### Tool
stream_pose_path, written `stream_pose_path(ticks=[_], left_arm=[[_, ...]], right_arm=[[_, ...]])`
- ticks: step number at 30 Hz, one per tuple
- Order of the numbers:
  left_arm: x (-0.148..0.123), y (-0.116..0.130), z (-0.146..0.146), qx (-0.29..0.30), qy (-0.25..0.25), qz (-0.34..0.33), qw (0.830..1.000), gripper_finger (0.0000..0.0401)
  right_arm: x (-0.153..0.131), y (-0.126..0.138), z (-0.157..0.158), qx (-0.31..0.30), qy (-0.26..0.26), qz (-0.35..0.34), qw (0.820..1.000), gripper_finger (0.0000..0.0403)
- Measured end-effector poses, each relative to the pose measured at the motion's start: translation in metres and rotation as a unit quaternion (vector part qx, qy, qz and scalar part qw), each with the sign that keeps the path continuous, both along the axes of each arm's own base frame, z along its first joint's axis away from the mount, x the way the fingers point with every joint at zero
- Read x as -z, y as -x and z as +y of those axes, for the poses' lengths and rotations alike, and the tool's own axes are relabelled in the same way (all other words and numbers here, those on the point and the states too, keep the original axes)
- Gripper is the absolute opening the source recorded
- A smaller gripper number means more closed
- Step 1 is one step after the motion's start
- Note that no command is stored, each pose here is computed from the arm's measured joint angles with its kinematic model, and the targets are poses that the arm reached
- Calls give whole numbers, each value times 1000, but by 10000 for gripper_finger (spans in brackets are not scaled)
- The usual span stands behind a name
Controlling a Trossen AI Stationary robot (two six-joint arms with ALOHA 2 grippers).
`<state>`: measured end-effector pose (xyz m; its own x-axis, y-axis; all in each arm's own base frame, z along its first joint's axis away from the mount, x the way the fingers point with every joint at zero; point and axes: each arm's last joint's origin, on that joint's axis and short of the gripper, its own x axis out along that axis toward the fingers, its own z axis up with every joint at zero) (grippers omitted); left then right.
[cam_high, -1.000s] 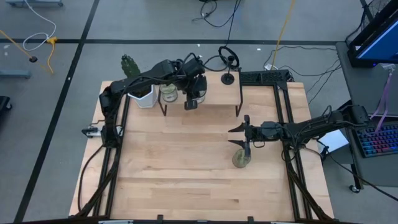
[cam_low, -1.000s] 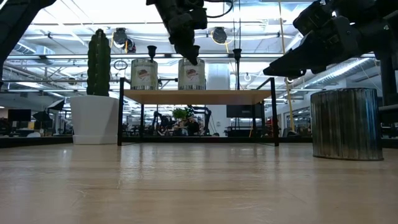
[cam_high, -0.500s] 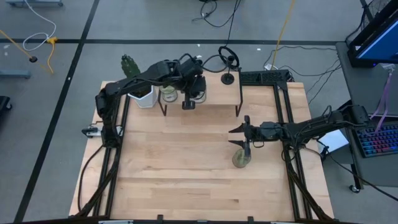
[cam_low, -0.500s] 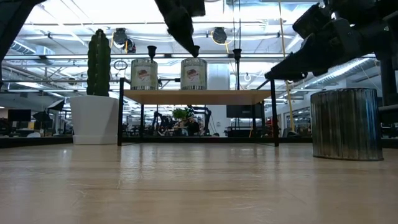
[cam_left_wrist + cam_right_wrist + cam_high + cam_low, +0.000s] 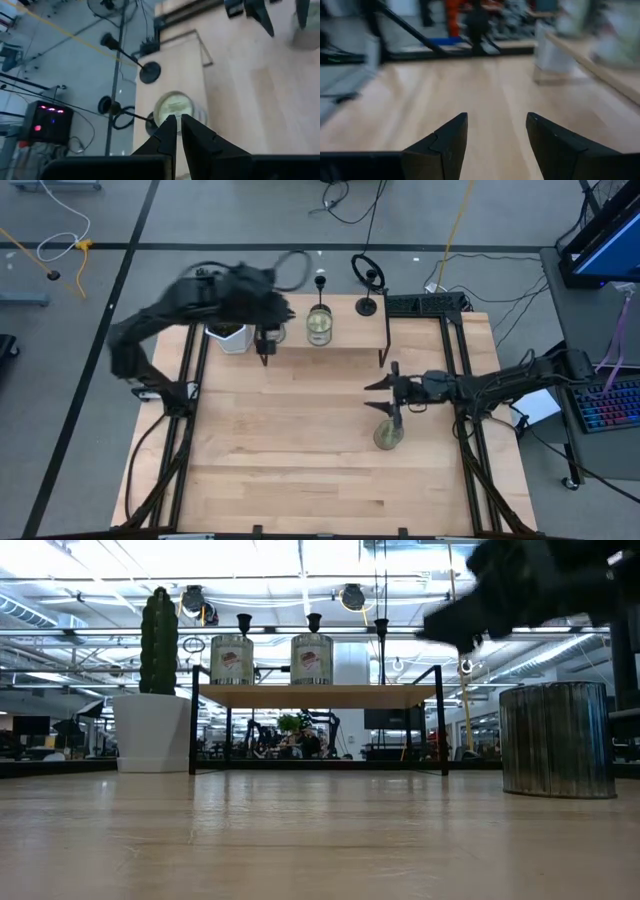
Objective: Pick & Place candle stick holders
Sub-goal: Put the green scented candle on the shelf
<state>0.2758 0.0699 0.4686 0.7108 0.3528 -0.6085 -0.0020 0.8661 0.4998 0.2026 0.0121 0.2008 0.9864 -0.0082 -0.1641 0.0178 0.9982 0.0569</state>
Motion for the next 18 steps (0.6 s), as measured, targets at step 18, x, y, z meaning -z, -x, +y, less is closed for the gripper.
stream_pose_path(ticks=[18], left_arm=[[43, 65, -26, 1, 74, 36, 997, 30]], right_arm=[[-54, -33, 71, -23, -45, 256, 965, 172]])
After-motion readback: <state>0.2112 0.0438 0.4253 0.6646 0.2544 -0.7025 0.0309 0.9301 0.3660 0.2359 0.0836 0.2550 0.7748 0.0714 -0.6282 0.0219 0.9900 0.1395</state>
